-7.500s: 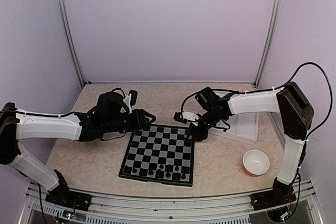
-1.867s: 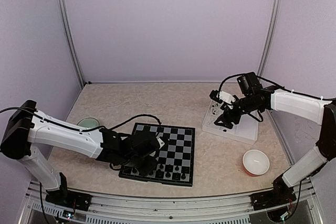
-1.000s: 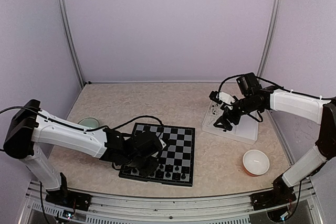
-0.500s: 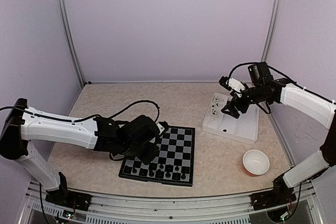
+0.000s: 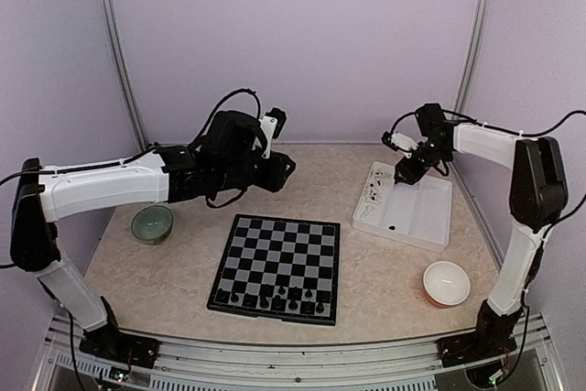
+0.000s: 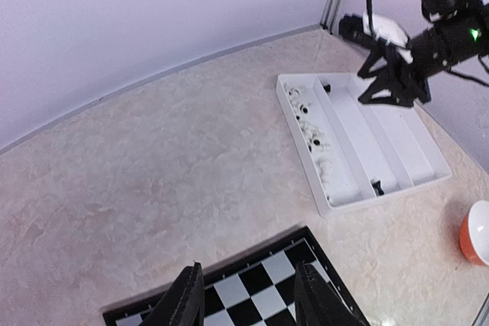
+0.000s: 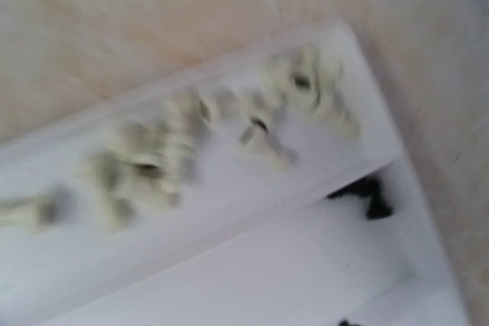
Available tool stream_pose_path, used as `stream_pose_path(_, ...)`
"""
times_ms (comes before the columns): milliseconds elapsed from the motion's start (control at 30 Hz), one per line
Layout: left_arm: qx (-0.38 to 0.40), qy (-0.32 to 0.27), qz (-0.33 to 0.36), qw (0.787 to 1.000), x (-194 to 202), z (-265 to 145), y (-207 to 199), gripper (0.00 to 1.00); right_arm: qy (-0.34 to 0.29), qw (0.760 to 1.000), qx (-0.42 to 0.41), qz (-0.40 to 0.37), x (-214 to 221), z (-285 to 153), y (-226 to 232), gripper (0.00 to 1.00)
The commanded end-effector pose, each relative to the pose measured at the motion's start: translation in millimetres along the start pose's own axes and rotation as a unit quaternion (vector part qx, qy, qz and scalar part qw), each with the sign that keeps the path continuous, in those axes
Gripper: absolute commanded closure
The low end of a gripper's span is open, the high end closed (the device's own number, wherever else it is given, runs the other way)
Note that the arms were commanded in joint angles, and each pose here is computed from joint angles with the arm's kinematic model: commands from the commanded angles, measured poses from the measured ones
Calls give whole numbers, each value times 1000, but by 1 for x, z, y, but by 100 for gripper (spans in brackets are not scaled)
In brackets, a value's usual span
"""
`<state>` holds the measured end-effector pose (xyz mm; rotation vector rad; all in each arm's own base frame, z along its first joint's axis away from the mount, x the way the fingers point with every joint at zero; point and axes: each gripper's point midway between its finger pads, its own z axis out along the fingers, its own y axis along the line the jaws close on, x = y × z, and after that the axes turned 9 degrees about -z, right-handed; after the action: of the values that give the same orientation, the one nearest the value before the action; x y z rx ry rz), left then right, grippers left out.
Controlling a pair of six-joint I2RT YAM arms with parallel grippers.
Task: Set up the chess pieces on the board
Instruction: Pick up the pawn from the storage box.
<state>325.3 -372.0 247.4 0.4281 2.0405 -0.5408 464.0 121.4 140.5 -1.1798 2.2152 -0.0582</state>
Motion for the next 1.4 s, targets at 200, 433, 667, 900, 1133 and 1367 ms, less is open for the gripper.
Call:
stream_pose_path(200,20,43,-74,996,-8,53,15,60,88,991,-19,97,30,81,-37,54)
stream_pose_path(433,5,66,-115,991,-22,52,24,60,61,990,-81,93,23,67,-32,61)
stream_pose_path(667,-5,74,-126,989,-43,49,43,60,-27,972,-232,-1,17,-16,59,54)
stream_pose_path(900,-1,72,-129,989,-55,56,56,60,-3,946,-324,2,42,-25,109,60)
stream_pose_path(1133,6,92,-117,989,-57,64,58,60,49,940,-336,8,59,2,126,64)
stream_pose_path(1367,5,97,-120,988,-57,68,63,60,89,943,-321,1,67,26,133,69)
